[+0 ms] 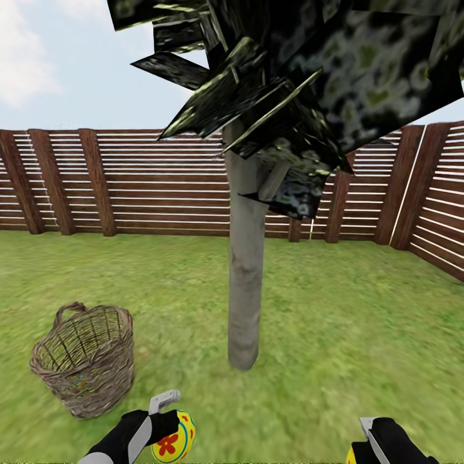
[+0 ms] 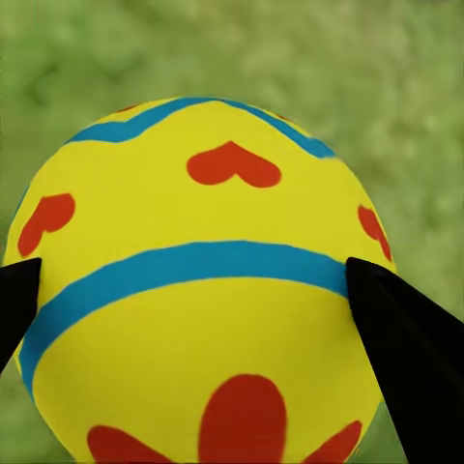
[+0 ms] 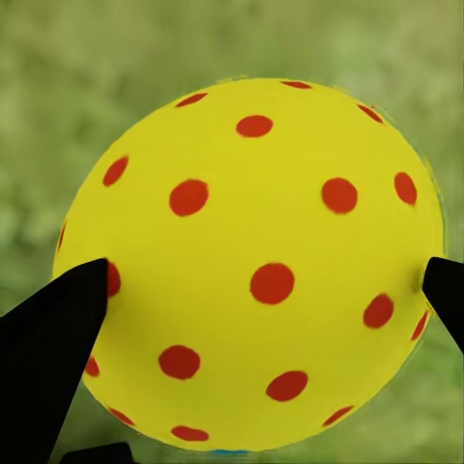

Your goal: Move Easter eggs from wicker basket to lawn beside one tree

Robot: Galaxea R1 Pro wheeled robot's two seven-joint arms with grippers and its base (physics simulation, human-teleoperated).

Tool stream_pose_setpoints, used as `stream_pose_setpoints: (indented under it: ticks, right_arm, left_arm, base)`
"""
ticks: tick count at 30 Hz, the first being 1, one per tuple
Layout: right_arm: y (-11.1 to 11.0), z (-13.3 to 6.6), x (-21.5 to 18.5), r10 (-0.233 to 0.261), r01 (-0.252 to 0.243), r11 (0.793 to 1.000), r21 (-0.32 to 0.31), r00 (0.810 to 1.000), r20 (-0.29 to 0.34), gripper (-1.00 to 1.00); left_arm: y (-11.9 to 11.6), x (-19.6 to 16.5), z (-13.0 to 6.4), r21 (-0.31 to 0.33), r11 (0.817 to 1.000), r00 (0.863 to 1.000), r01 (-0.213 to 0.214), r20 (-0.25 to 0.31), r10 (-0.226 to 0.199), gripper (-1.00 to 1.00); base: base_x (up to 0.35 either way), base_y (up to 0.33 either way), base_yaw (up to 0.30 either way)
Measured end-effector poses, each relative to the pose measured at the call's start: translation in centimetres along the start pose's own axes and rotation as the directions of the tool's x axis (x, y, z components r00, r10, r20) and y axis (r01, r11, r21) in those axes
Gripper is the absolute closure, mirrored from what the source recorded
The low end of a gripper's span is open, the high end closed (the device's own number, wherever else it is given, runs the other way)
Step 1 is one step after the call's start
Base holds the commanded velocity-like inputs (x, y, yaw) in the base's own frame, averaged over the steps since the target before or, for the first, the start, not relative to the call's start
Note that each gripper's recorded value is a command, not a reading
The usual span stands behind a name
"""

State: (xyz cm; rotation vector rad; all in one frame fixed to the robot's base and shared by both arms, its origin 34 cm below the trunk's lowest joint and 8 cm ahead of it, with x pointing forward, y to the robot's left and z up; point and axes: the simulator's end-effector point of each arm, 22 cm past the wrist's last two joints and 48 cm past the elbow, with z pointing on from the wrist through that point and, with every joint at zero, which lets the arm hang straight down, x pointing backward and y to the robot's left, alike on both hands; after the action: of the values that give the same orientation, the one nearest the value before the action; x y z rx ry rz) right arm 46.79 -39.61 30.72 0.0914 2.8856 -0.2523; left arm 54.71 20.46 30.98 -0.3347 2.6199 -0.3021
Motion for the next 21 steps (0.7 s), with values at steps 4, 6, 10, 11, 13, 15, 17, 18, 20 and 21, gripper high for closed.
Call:
stream_pose_setpoints:
  ticks: [4, 6, 10, 11, 13, 15, 17, 18, 20, 21]
  right_arm:
    - [0.1, 0.8, 0.5, 0.0, 0.0, 1.0, 0.0, 1.0, 0.0, 1.0]
    - [0.2, 1.2, 0.7, 0.001, -0.001, 1.0, -0.001, 1.0, 0.0, 1.0]
    - [0.3, 2.0, 1.2, 0.001, -0.001, 1.0, -0.001, 1.0, -0.004, 1.0]
    - [0.2, 2.1, 1.3, 0.003, -0.003, 1.0, 0.001, 1.0, -0.008, 1.0]
    - [0.1, 2.4, 1.5, 0.002, -0.002, 1.0, 0.002, 1.0, -0.016, 1.0]
    - [-0.3, 2.6, 1.7, 0.003, -0.003, 1.0, 0.006, 1.0, -0.021, 1.0]
    - [-0.4, 2.8, 1.9, 0.003, -0.003, 1.0, 0.007, 1.0, -0.027, 1.0]
    - [-0.4, 2.9, 2.0, 0.003, -0.002, 1.0, 0.007, 1.0, -0.031, 1.0]
    - [-0.3, 3.2, 2.2, 0.0, 0.0, 1.0, 0.008, 0.999, -0.038, 1.0]
    - [-0.3, 3.3, 2.4, 0.0, 0.0, 1.0, 0.008, 0.999, -0.042, 1.0]
  left_arm:
    - [0.4, 0.6, 0.7, -0.003, 1.0, 1.0, 0.002, -0.001, -0.002, 1.0]
    - [0.6, 0.9, 1.0, -0.005, 1.0, 1.0, 0.004, -0.001, -0.004, 1.0]
    - [1.1, 1.5, 1.6, -0.01, 1.0, 1.0, 0.005, -0.005, -0.005, 1.0]
    - [1.9, 1.2, 1.6, -0.022, 1.0, 1.0, 0.003, -0.003, -0.003, 1.0]
    - [5.5, 0.1, 1.2, -0.067, 0.998, 1.0, 0.004, 0.008, -0.004, 1.0]
    - [7.8, -0.4, 1.1, -0.096, 0.995, 1.0, 0.007, 0.013, -0.006, 1.0]
    - [10.1, -1.2, 0.7, -0.126, 0.992, 1.0, 0.009, 0.024, -0.006, 1.0]
    - [10.5, -1.2, 0.8, -0.131, 0.991, 1.0, 0.01, 0.022, -0.007, 1.0]
    - [10.6, -0.8, 1.1, -0.132, 0.991, 1.0, 0.01, 0.014, -0.008, 1.0]
    - [10.6, -0.6, 1.2, -0.133, 0.991, 1.0, 0.01, 0.009, -0.009, 1.0]
  base:
    - [0.0, 0.0, 0.0]
    - [0.0, 0.0, 0.0]
    - [0.0, 0.0, 0.0]
    - [0.0, 0.0, 0.0]
    - [0.0, 0.0, 0.0]
    - [0.0, 0.0, 0.0]
    - [0.0, 0.0, 0.0]
    - [0.0, 0.0, 0.0]
    - [0.0, 0.0, 0.0]
    - [0.0, 0.0, 0.0]
